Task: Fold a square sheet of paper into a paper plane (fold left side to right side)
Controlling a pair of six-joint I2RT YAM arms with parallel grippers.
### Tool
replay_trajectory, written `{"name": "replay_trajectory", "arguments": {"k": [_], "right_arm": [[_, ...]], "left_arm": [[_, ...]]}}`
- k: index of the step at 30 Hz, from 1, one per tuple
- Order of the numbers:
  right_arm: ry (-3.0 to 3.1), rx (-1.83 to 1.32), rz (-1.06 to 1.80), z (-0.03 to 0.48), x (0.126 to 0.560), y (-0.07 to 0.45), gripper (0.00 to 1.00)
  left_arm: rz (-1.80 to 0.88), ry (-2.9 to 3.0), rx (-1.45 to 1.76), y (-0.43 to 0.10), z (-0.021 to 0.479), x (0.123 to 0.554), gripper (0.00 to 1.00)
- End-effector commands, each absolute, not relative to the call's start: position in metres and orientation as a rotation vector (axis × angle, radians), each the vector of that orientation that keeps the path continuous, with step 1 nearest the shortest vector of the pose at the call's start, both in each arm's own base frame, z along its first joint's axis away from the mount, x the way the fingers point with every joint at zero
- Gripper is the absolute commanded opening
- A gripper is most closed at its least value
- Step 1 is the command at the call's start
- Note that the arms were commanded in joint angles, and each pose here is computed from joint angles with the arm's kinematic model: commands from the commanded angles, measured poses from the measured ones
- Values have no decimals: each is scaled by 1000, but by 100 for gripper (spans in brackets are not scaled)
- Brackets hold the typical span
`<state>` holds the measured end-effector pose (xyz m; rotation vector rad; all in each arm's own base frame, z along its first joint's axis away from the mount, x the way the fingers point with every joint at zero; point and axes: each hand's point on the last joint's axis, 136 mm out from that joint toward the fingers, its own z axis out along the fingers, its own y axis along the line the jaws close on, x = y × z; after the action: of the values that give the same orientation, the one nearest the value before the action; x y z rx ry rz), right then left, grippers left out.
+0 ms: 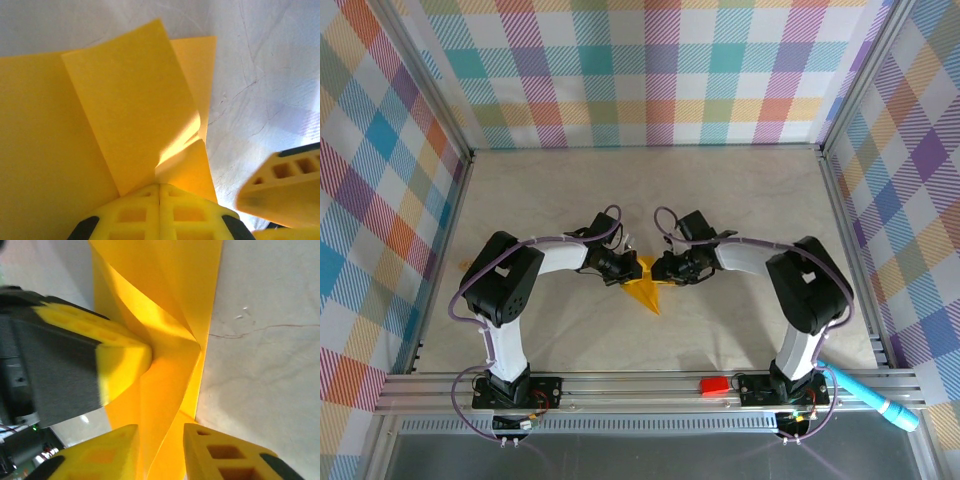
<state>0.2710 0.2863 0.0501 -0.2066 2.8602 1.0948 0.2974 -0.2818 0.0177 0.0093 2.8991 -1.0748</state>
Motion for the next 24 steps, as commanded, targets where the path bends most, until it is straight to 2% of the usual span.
{"name": "replay_trajectory", "arguments": {"k": [1,3,5,10,12,18,24], "right_arm": [[2870,-189,1056,64,266,275,36],[2864,-189,1069,69,261,273,36],[2856,-197,1115,75,253,273,32],[2851,-259,1298,85,225,291,10],[2861,-274,1343,82,215,298,5],[2916,-317,1379,64,196,315,2],[2954,-277,1334,44,196,313,2]], "left_arm": [[-813,3091,-94,-248,-23,267,0],[-813,3090,-94,-248,-22,267,0],[-811,3094,-94,-248,-23,267,0],[-812,3091,-96,-248,-23,268,0],[-807,3092,-97,-248,-23,268,0],[-807,3087,-95,-249,-23,270,0],[-812,3088,-98,-250,-23,270,0]]}}
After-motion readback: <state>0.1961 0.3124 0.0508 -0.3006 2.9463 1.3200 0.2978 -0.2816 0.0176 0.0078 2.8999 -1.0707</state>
